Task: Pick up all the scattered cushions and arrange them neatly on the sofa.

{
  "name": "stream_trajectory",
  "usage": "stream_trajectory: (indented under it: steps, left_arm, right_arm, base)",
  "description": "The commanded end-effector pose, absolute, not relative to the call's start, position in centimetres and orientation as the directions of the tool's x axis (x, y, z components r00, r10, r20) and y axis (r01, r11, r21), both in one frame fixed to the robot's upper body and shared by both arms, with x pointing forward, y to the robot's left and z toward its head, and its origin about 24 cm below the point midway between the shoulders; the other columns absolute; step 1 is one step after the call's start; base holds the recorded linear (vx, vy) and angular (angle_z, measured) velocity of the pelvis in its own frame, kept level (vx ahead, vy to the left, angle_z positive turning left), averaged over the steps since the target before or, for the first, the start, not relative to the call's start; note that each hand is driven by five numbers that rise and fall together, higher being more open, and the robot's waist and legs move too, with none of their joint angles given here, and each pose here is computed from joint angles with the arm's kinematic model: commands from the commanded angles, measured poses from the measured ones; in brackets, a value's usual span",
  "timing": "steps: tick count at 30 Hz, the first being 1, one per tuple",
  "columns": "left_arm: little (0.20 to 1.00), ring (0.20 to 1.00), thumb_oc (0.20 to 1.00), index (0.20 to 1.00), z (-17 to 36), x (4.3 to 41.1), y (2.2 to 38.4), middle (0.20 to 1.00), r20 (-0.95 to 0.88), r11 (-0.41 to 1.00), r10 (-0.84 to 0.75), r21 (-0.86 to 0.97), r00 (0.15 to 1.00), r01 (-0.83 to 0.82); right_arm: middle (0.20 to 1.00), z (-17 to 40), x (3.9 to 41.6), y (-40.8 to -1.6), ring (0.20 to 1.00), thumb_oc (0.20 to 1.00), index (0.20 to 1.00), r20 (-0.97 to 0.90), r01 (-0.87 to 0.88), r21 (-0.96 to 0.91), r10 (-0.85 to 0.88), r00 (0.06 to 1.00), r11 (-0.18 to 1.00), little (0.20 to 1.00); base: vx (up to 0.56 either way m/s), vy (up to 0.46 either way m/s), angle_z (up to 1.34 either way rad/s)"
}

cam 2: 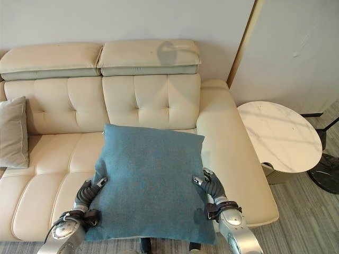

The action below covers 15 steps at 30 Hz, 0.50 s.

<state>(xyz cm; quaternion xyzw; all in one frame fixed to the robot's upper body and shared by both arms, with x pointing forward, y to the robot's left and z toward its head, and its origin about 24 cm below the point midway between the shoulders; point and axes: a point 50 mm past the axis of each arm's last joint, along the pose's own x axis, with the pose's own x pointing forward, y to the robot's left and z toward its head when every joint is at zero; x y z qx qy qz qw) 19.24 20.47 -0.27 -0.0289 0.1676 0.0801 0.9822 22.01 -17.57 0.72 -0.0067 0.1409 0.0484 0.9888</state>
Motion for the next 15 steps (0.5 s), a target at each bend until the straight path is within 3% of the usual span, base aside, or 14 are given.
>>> stream_trajectory:
  steps: [1,6,7,8,9,12,15]
  left_arm:
    - [0.200,0.200,0.200,0.200,4.2,23.0,19.1,0.200,-0.062,0.995,0.097,-0.008,0.993,-0.098]
    - [0.200,0.200,0.200,0.200,9.8,28.7,16.5,0.200,0.220,0.987,0.106,0.093,0.970,-0.129]
    - [0.200,0.200,0.200,0.200,14.3,31.8,15.1,0.200,0.380,0.979,0.111,0.115,0.918,-0.166]
    - [0.200,0.200,0.200,0.200,14.4,31.9,15.1,0.200,0.383,0.979,0.111,0.114,0.917,-0.166]
    - [0.200,0.200,0.200,0.200,20.3,34.7,13.5,0.200,0.559,0.958,0.107,0.162,0.822,-0.235]
    - [0.200,0.200,0.200,0.200,24.0,35.8,12.9,0.200,0.651,0.938,0.113,0.179,0.750,-0.296]
    - [0.200,0.200,0.200,0.200,29.5,36.8,13.3,0.200,0.779,0.858,0.134,0.218,0.612,-0.466]
  right_arm:
    - [0.200,4.6,24.9,-14.3,0.200,0.200,0.200,-0.040,-0.176,0.031,0.177,0.983,0.984,0.200]
    - [0.200,10.7,30.2,-11.2,0.200,0.200,0.200,0.201,-0.174,-0.042,0.179,0.963,0.984,0.200]
    - [0.200,15.1,32.6,-10.0,0.200,0.200,0.200,0.330,-0.153,-0.058,0.163,0.930,0.987,0.200]
    - [0.200,15.1,32.7,-10.0,0.200,0.200,0.200,0.333,-0.152,-0.058,0.163,0.929,0.987,0.200]
    - [0.200,20.7,34.9,-9.6,0.200,0.200,0.200,0.480,-0.073,-0.100,0.112,0.870,0.992,0.200]
    - [0.200,24.5,35.9,-10.2,0.200,0.200,0.200,0.575,0.024,-0.122,0.051,0.816,0.992,0.200]
    - [0.200,30.2,36.4,-10.8,0.200,0.200,0.200,0.717,0.191,-0.116,-0.051,0.695,0.975,0.200]
  base:
    - [0.07,0.004,0.05]
    - [-0.17,-0.006,0.08]
    - [-0.25,-0.012,0.17]
    - [-0.44,-0.028,0.16]
    - [-0.23,-0.014,0.12]
    - [-0.09,-0.015,0.08]
    - [-0.04,0.023,0.03]
